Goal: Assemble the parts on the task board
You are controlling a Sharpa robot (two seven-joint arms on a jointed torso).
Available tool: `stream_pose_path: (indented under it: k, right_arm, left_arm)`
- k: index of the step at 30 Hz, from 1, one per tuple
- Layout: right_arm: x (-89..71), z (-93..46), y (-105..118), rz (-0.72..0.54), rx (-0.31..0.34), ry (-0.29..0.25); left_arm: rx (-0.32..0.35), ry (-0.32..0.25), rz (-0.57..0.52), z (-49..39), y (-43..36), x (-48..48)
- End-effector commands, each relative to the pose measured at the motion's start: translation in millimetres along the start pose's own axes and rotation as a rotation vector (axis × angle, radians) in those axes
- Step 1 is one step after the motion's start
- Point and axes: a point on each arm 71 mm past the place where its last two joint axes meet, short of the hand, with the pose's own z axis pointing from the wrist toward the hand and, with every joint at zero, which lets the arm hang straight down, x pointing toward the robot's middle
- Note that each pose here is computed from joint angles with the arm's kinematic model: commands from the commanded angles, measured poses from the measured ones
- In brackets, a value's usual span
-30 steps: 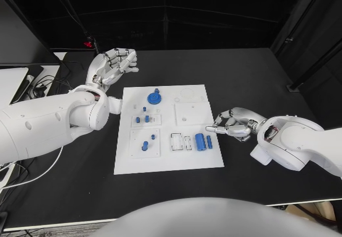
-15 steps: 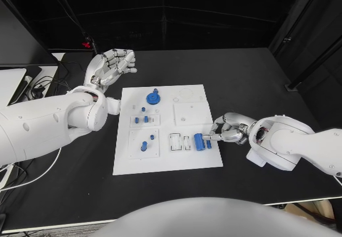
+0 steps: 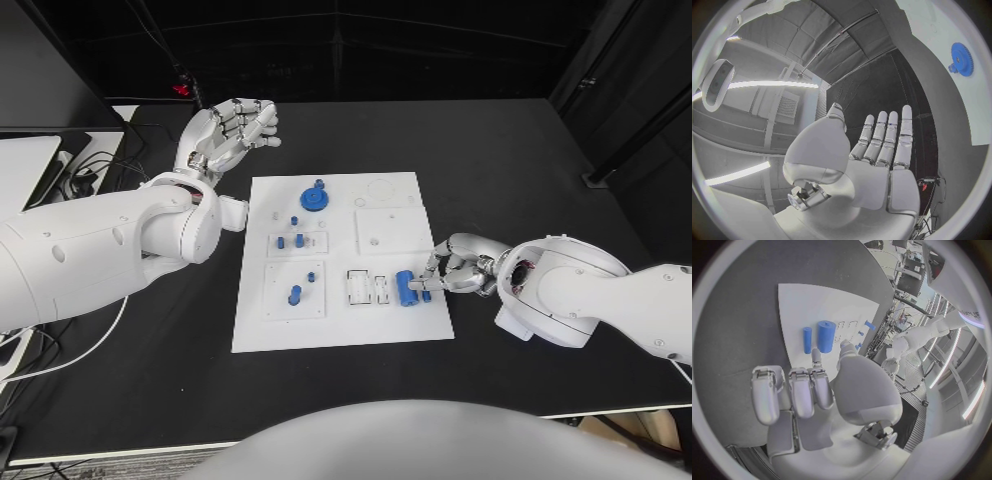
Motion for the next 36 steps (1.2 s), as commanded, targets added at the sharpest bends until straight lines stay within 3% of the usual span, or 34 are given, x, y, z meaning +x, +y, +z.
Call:
stream_pose_path:
  k: [1, 36]
  right_arm:
    - [1.1, 0.7, -0.8, -0.03, 0.025, 0.011]
    - [10.4, 17.1, 11.3, -0.067, 0.021, 0.064]
  left_arm:
    - [0.036, 0.004, -0.008, 0.4, -3.3, -0.1]
    - [0.034, 0.003, -0.007, 0.3, -2.9, -1.7]
